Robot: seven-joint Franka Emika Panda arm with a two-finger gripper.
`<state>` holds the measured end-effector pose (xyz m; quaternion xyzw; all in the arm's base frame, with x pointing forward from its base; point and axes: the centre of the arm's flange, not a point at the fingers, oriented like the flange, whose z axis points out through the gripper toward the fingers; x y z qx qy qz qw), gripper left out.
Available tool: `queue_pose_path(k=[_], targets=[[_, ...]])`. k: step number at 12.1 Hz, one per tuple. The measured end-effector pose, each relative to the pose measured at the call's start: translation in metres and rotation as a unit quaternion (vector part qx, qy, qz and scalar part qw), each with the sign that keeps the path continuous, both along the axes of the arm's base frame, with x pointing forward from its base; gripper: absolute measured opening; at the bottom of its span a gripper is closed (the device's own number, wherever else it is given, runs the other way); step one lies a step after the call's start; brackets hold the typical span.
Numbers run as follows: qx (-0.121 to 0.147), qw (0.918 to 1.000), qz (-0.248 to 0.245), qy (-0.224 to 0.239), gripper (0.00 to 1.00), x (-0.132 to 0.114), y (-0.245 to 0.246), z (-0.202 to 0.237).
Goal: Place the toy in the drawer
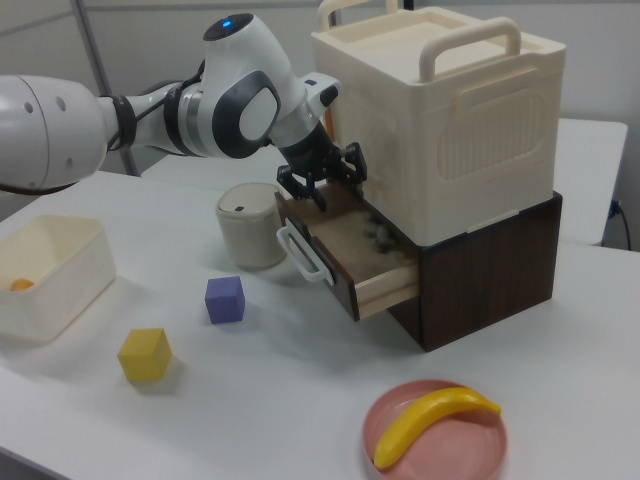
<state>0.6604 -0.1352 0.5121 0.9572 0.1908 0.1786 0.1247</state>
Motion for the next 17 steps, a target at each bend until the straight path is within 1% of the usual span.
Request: queue_pose_path(k=[1,3,4,5,6,7,8,9,10,11,12,13,14,15,16,17], targets=[[0.001,1.0,0.001,0.006,0.7,-0.001,0.001,-0.003],[0.002,0.9991,0.006,0.042,0.7,-0.006,0.018,-0.003],[0.001,0.9984,0.007,0.056,0.75,-0.012,0.033,0.01],[-0.003,0.9977,0.008,0.068,0.76,-0.023,0.051,0.03],[-0.009,0.9969,0.008,0.078,0.81,-0.041,0.069,0.061],[-0.008,0.9962,0.003,0.087,0.81,-0.059,0.083,0.086],[-0.006,0.9952,0.002,0.097,0.88,-0.074,0.092,0.103],[-0.003,0.9933,0.002,0.115,0.88,-0.087,0.104,0.112],[-0.001,0.9908,-0.003,0.135,0.98,-0.097,0.118,0.116],[-0.002,0.9882,-0.006,0.153,1.0,-0.105,0.135,0.117],[0.0,0.9857,-0.02,0.168,1.0,-0.111,0.151,0.115],[0.009,0.9838,-0.064,0.168,1.0,-0.114,0.165,0.113],[0.022,0.98,-0.12,0.157,1.0,-0.116,0.178,0.113],[0.034,0.975,-0.162,0.149,1.0,-0.117,0.189,0.112],[0.048,0.9707,-0.184,0.147,1.0,-0.118,0.196,0.111],[0.057,0.968,-0.193,0.15,1.0,-0.118,0.198,0.11]])
